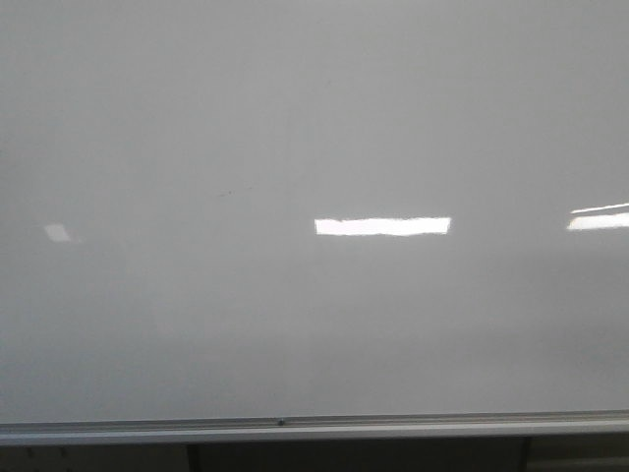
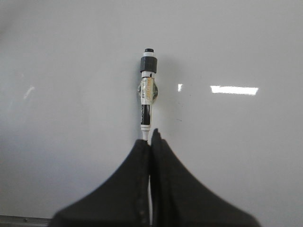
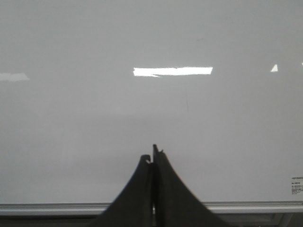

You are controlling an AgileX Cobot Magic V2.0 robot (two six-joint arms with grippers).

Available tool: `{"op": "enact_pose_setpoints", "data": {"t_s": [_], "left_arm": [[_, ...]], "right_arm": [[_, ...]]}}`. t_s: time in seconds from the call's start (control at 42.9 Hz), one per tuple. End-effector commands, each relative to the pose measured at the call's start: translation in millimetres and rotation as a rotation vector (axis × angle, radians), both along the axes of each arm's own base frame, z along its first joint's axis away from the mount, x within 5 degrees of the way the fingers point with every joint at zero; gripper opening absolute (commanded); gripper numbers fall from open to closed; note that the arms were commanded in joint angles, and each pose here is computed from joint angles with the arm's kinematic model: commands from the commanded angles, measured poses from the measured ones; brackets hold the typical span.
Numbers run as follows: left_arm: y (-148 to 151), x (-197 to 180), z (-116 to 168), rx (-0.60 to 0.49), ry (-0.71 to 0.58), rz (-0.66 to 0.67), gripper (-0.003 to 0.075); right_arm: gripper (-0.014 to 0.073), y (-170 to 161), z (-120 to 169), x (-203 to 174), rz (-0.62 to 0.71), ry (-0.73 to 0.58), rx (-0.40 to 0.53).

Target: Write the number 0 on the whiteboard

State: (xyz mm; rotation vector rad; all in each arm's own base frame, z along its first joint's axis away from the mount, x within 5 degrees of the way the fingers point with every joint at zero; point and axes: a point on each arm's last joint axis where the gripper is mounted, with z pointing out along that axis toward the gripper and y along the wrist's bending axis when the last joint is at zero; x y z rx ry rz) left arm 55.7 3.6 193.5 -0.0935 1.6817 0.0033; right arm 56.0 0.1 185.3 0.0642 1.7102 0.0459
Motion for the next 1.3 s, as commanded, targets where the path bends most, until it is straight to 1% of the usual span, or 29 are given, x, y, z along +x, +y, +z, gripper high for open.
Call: {"op": "enact_pose_setpoints", "data": {"t_s": [0.0,1.049,1.188,1.282], "left_arm": [[-0.4,0.2,0.2,-0.007,-0.073,-0.003,-0.002],[-0.4,0.2,1.0,-0.007,-0.082,-0.003,-0.002],[-0.5,0.3,4.2,-0.003,-0.116,-0.005,-0.002],[-0.9,0.1,10.2,-0.004,-0.183,-0.009,-0.002]], "right_arm": [[-0.0069,-0.5,7.9,-0.4,-0.003,-0.095,-0.018],[-0.0069,-0.5,7.9,-0.4,-0.003,-0.095,-0.018],[-0.0069,-0.5,9.1,-0.4,-0.003,-0.106,-0.018],[-0.0069,-0.7,13.5,-0.4,-0.006,-0.151,-0.019]]}}
